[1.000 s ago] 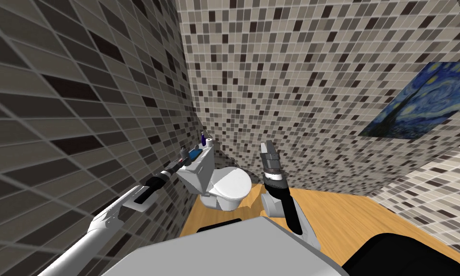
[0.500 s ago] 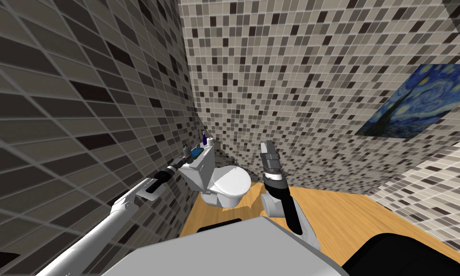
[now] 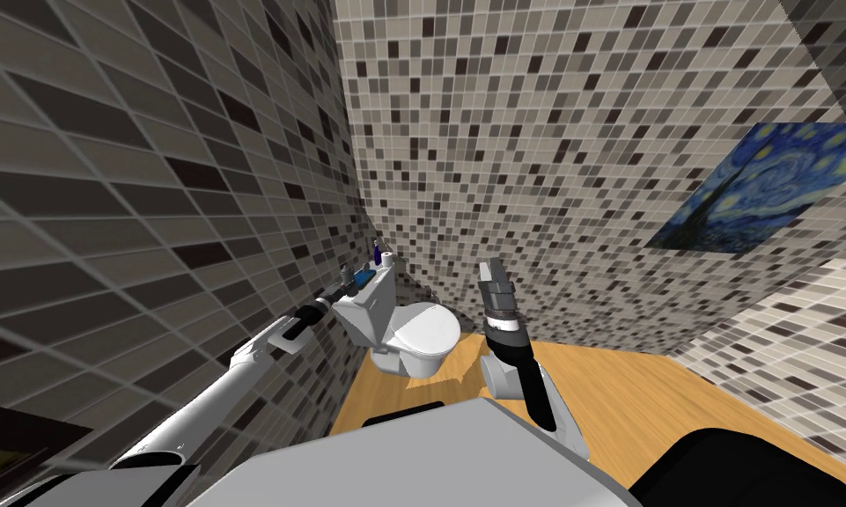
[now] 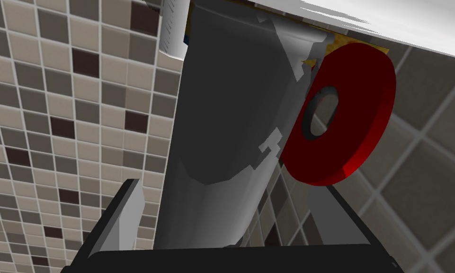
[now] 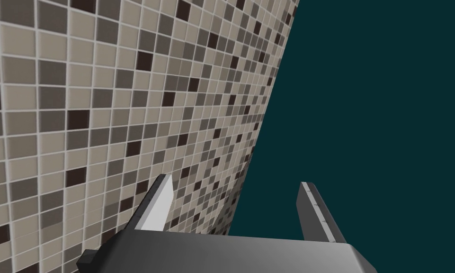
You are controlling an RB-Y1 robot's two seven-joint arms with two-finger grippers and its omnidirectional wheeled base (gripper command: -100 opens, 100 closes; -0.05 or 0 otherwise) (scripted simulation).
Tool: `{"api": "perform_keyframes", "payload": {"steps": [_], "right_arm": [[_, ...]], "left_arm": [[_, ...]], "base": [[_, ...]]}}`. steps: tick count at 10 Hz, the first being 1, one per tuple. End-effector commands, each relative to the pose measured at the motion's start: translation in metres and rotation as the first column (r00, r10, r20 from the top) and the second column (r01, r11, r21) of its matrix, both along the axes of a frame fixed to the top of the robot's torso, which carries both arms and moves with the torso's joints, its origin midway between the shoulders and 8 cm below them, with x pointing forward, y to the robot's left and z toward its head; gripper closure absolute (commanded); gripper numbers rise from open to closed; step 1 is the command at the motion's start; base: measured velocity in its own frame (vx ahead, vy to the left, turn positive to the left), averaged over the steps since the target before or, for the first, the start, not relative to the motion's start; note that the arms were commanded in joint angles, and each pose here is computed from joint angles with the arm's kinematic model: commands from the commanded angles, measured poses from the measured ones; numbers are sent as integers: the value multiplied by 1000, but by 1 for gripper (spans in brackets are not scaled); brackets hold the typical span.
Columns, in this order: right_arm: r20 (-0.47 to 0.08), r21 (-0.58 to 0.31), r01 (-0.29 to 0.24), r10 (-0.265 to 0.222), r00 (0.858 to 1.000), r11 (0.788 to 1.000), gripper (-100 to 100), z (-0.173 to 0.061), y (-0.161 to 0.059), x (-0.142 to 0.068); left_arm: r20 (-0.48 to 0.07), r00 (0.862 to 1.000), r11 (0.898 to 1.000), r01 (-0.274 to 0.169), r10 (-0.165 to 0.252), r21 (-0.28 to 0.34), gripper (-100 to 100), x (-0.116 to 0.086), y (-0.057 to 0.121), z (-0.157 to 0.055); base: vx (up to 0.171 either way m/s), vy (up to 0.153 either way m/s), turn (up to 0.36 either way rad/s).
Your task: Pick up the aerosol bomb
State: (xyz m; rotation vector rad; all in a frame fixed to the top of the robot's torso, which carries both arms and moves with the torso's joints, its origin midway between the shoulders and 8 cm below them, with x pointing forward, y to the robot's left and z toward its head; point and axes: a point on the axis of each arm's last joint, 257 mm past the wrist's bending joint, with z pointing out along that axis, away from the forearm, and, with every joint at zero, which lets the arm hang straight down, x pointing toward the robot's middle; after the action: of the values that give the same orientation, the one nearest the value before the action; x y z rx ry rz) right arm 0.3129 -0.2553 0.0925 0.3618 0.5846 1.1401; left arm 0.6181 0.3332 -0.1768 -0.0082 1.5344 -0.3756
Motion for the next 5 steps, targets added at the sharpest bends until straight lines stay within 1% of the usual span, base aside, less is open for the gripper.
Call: {"api": "perform_keyframes", "payload": {"steps": [1,2,3,4,5], "right_arm": [[0,0,0,0,1000,1000,0,0,0,0],[0,0,0,0,1000,1000,0,0,0,0],[0,0,0,0,1000,1000,0,0,0,0],[0,0,0,0,1000,1000,0,0,0,0],[0,0,0,0,1000,1000,0,0,0,0]], "left_arm": [[-12,1000,1000,-16,16,2,-100,6,7,-3],[-1,1000,1000,19,-19,6,-100,14,-13,1],[7,1000,1000,17,-17,7,-100,21,-13,9],[12,1000,1000,11,-11,8,-100,27,-12,15],[-8,1000,1000,-7,7,10,-100,30,-3,7]], "base": [[-12,2,-3],[-82,8,23],[-98,7,2],[-46,2,-4],[-7,3,-1]]}}
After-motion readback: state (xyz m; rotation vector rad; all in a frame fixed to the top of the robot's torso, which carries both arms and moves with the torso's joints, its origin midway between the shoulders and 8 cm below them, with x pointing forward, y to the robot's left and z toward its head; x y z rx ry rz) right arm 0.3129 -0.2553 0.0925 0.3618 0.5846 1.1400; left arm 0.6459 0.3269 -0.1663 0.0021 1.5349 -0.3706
